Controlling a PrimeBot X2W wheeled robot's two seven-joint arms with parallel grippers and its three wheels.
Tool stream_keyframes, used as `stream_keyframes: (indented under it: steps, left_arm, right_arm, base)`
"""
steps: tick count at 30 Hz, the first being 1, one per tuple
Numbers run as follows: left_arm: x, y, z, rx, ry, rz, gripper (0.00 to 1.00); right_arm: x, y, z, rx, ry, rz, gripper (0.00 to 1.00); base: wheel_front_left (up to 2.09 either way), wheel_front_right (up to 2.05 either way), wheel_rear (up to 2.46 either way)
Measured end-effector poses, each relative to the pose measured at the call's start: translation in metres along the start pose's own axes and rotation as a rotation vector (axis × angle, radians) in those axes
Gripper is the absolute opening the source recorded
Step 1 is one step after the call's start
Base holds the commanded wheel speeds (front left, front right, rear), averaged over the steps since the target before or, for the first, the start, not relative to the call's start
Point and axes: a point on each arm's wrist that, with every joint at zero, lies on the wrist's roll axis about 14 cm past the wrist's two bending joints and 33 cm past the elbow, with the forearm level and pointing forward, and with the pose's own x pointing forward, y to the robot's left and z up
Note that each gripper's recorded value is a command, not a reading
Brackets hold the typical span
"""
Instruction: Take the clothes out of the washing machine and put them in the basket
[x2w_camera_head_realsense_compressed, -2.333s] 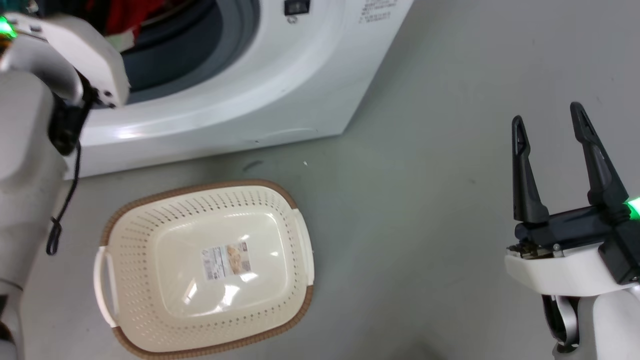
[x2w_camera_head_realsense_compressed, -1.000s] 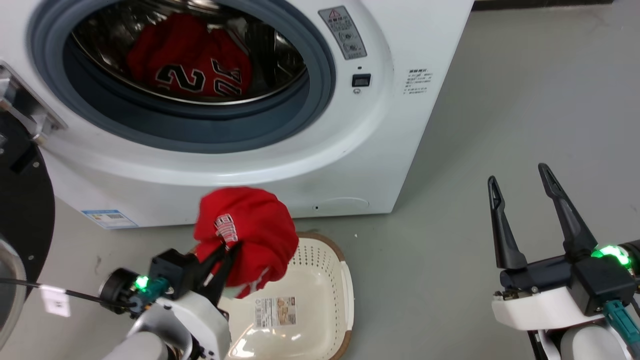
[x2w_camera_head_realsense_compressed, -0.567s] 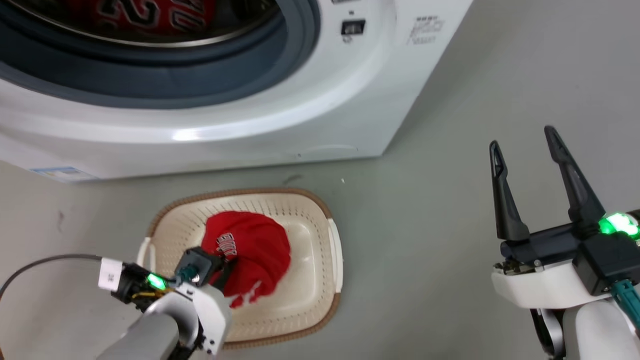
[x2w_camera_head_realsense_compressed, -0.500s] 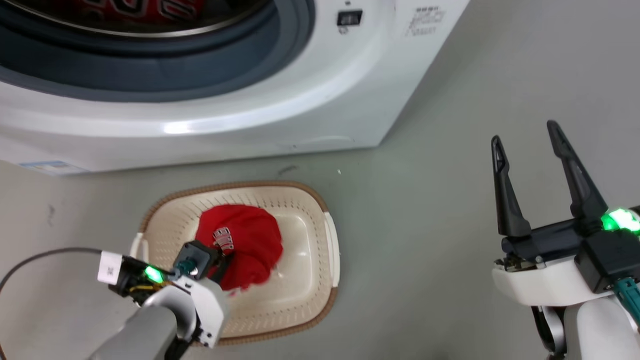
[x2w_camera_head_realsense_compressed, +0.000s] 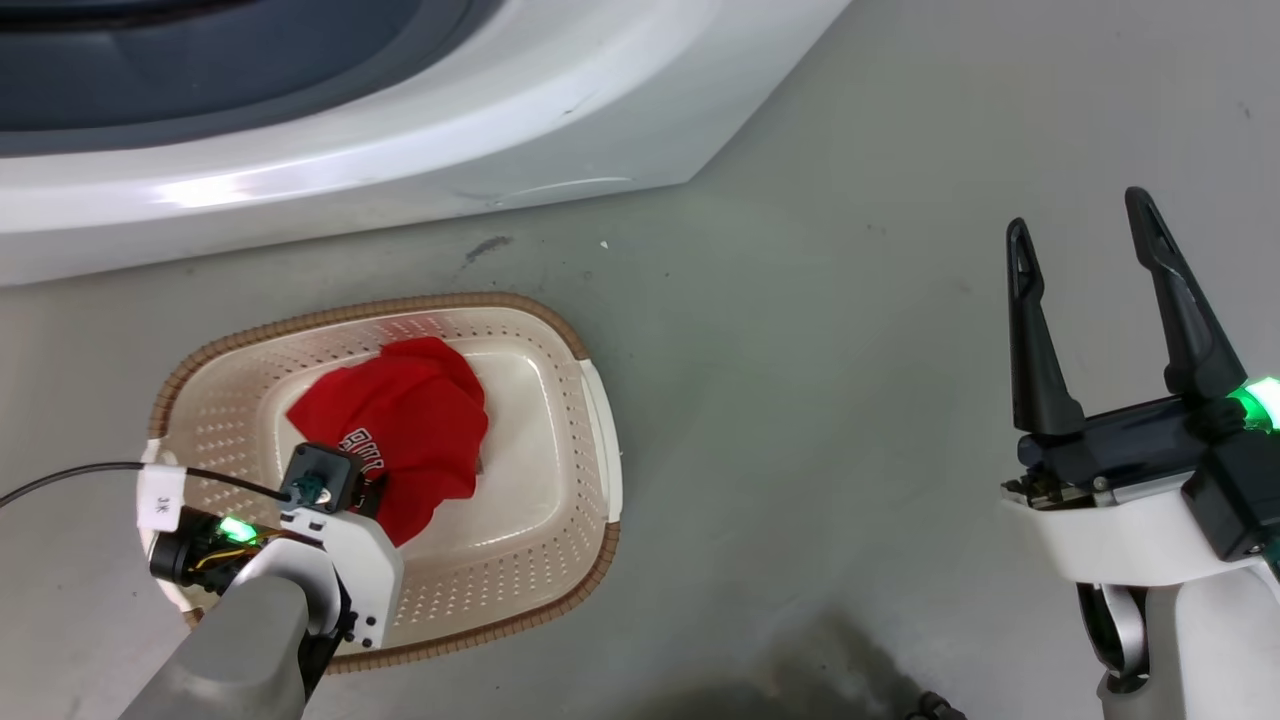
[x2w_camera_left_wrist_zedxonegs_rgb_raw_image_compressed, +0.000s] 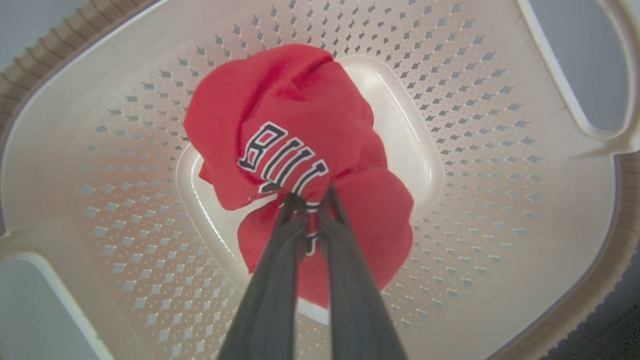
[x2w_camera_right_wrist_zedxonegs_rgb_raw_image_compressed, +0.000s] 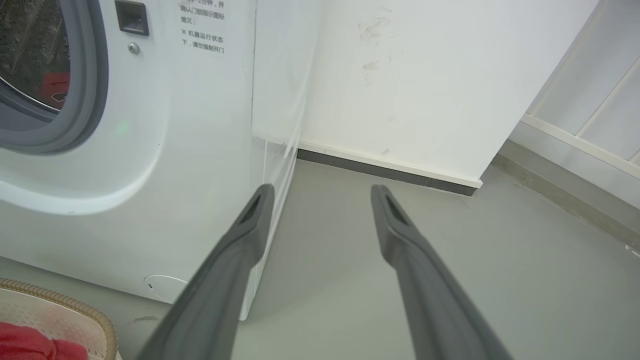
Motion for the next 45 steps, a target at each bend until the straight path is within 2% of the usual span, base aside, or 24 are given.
stream_keyframes:
  steps: [5, 6, 7, 8, 17, 25, 33, 45]
  left_arm:
    - [0.011, 0.004, -0.002, -0.039, 0.009, 0.027, 0.00]
    - [0.012, 0.005, -0.001, -0.053, 0.005, 0.033, 0.28]
    - [0.012, 0.007, -0.001, -0.052, 0.002, 0.037, 0.96]
    - [0.011, 0.008, 0.001, -0.045, -0.002, 0.042, 1.00]
    - [-0.021, 0.009, 0.015, -0.104, -0.084, 0.081, 1.00]
    - [-0.071, 0.014, 0.046, -0.170, -0.256, 0.146, 1.00]
    - [-0.140, 0.025, 0.098, -0.217, -0.541, 0.232, 1.00]
    - [-0.237, 0.030, 0.127, -0.274, -0.862, 0.366, 1.00]
  right_arm:
    - [0.001, -0.005, -0.010, 0.017, 0.022, -0.018, 1.00]
    - [0.002, -0.004, -0.010, 0.016, 0.021, -0.013, 1.00]
    - [0.003, -0.002, -0.010, 0.017, 0.018, -0.010, 1.00]
    - [0.003, -0.002, -0.009, 0.018, 0.016, -0.009, 1.00]
    - [0.001, 0.001, 0.018, 0.019, -0.046, 0.000, 1.00]
    - [-0.015, 0.000, 0.045, 0.033, -0.097, -0.006, 1.00]
    - [-0.033, 0.011, 0.065, 0.052, -0.132, 0.020, 1.00]
    - [-0.046, 0.024, 0.095, 0.064, -0.206, 0.057, 1.00]
  base:
    - [0.00, 0.00, 0.00]
    - [0.00, 0.00, 0.00]
    - [0.00, 0.00, 0.00]
    - [0.00, 0.00, 0.00]
    - [0.00, 0.00, 0.00]
    - [0.00, 0.00, 0.00]
    - [0.00, 0.00, 0.00]
    - [0.00, 0.00, 0.00]
